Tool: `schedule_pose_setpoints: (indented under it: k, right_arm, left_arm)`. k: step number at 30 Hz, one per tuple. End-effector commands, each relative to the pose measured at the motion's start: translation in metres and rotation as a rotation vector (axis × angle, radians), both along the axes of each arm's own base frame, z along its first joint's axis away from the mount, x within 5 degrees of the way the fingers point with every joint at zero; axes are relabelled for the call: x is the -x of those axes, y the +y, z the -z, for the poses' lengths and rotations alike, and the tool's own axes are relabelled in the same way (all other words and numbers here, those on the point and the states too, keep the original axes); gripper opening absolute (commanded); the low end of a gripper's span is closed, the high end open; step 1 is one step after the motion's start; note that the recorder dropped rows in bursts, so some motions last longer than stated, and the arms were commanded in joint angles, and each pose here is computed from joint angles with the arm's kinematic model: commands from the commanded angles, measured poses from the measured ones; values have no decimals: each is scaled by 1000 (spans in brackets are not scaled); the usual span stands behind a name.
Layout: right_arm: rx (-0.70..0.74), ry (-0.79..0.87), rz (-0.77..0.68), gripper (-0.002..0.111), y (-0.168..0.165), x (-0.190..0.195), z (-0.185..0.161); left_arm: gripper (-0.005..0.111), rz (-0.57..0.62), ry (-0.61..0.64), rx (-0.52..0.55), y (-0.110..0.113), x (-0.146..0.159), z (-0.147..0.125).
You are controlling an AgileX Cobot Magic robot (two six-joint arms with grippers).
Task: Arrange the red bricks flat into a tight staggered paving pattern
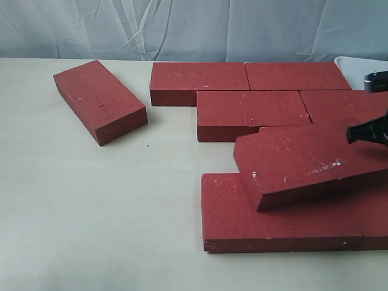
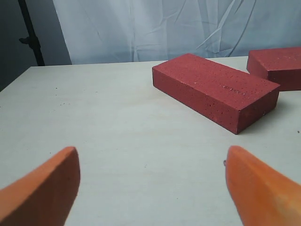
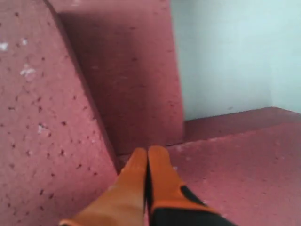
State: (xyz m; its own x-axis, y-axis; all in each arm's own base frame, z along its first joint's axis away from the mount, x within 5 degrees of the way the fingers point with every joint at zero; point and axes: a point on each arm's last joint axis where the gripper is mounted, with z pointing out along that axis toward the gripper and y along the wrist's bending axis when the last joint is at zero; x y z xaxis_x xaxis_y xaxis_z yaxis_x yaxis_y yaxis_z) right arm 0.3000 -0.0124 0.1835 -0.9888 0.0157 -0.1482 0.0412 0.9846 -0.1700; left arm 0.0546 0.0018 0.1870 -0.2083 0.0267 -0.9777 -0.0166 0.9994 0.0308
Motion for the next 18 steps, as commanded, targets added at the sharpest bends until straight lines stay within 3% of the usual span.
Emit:
schedule_pose_setpoints:
  k: [1, 10, 18]
  right_arm:
    - [-162, -20, -27, -1, 40, -2, 3]
    - [-328, -118, -165, -1, 103, -11, -17]
    - [-362, -183, -236, -1, 131, -16, -33]
  left_arm:
    - [79, 2, -11, 7, 0, 0, 0]
    - [79, 2, -11, 5, 0, 0, 0]
    - [79, 2, -11, 5, 0, 0, 0]
